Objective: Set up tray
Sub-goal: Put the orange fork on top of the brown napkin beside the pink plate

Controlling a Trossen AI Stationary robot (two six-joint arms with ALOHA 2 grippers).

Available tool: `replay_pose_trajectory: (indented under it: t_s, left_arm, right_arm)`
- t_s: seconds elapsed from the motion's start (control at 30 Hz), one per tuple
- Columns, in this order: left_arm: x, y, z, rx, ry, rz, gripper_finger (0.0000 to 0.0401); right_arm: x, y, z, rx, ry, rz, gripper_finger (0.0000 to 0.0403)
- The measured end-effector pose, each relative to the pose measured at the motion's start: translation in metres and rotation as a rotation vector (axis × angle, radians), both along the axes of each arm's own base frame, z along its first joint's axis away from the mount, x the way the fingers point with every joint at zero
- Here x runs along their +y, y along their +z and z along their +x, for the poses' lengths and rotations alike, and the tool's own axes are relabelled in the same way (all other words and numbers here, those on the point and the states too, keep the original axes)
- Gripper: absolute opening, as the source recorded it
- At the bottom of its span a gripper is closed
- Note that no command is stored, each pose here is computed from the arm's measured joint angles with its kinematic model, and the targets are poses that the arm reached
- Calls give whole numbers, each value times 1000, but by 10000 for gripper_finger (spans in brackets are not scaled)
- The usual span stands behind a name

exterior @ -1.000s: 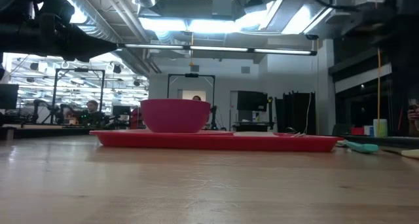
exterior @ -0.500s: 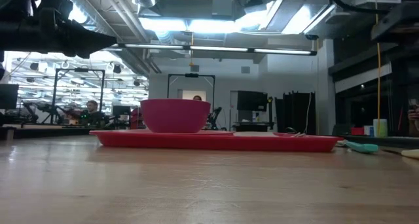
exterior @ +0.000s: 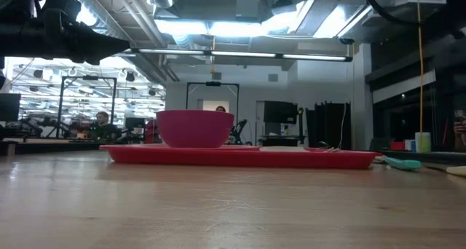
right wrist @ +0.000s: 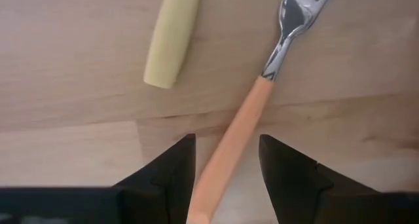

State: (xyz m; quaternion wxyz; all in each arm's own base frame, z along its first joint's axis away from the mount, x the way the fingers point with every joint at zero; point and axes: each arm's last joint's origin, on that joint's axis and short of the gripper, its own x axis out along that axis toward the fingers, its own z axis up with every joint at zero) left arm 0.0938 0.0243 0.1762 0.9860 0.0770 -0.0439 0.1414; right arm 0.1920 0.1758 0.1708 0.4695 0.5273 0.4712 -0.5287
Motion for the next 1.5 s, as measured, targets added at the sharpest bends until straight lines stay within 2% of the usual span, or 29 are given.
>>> replay_pose_trajectory:
  t_s: [0.47, 0.77, 1.23, 1.37, 1.5]
  left_arm:
    - [0, 0, 0, 1, 0, 0, 4]
    - [0, 0, 0, 4, 0, -1, 4]
    - [0, 0, 0, 4, 0, -2, 4]
    - [0, 0, 0, 4, 0, -1, 4]
    - [0, 0, 0, 4, 0, -1, 4]
  right_arm:
    - [6, -12, 1, 40, 10, -11, 171]
    - [11, -34, 7, 72, 10, -42, 171]
    - [12, -35, 8, 69, 22, -40, 169]
    - [11, -35, 8, 68, 28, -43, 151]
    - [11, -36, 8, 64, 29, -45, 115]
